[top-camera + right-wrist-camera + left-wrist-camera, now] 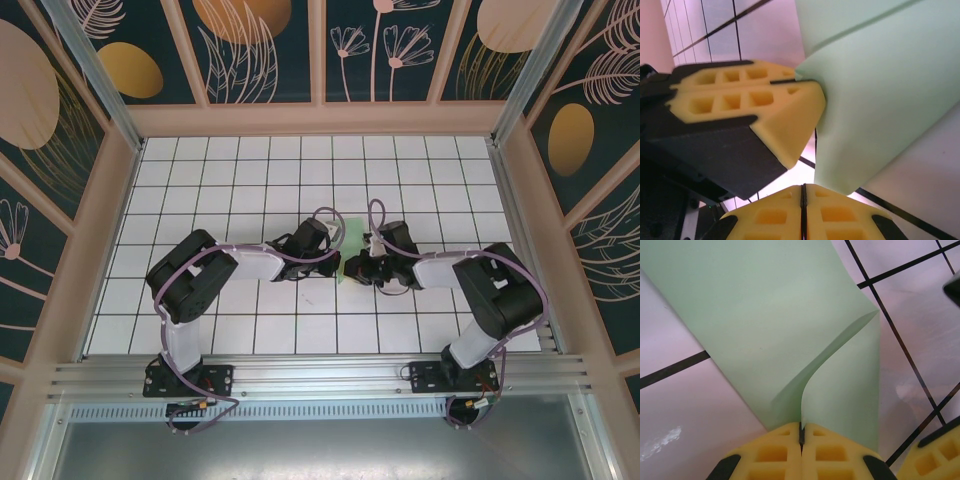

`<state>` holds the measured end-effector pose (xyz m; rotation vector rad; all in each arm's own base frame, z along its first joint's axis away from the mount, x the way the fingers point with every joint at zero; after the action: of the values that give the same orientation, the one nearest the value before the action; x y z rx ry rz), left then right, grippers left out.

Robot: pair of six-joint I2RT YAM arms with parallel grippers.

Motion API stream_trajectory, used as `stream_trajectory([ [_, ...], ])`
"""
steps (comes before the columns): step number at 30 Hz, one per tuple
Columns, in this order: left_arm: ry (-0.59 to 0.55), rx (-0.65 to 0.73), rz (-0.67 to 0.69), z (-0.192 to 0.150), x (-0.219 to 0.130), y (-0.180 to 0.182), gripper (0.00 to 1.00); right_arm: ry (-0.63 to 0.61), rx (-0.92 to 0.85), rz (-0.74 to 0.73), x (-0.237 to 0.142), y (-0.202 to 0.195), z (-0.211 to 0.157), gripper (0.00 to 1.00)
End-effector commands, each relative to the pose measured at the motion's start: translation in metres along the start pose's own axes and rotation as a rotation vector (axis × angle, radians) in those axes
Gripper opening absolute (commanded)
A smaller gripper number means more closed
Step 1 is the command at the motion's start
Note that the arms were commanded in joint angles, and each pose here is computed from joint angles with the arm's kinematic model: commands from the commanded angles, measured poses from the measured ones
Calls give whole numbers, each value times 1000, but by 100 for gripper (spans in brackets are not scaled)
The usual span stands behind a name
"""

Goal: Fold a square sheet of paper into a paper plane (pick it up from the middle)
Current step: Third fold the triangle at the center of the table.

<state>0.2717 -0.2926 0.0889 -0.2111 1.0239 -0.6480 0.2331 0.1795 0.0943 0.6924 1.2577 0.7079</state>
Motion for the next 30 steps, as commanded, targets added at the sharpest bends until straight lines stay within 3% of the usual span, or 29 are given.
stream_trajectory([
  [1,81,-8,107,-15,5,16,0,10,12,29,5,1,-4,11],
  [11,85,-7,101,-15,5,16,0,23,60,-39,18,-20,-9,10],
  [21,81,-7,104,-15,5,16,0,-24,18,38,-2,7,-4,11],
  [30,85,-2,102,-15,5,16,0,-8,48,48,6,3,-9,11],
])
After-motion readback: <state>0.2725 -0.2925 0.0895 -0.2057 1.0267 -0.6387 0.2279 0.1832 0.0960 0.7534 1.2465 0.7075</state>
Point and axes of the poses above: each hand's point on the last joint's axis, 136 mm out from that joint toward the fingers, its own x axis out along the fingers, its own y axis along the line the jaws close on, z = x × y, the point moved 10 cm from there along -x, back along the fingers, and after that the axes turned 5 degrees about -x, right-handed, at the moved point
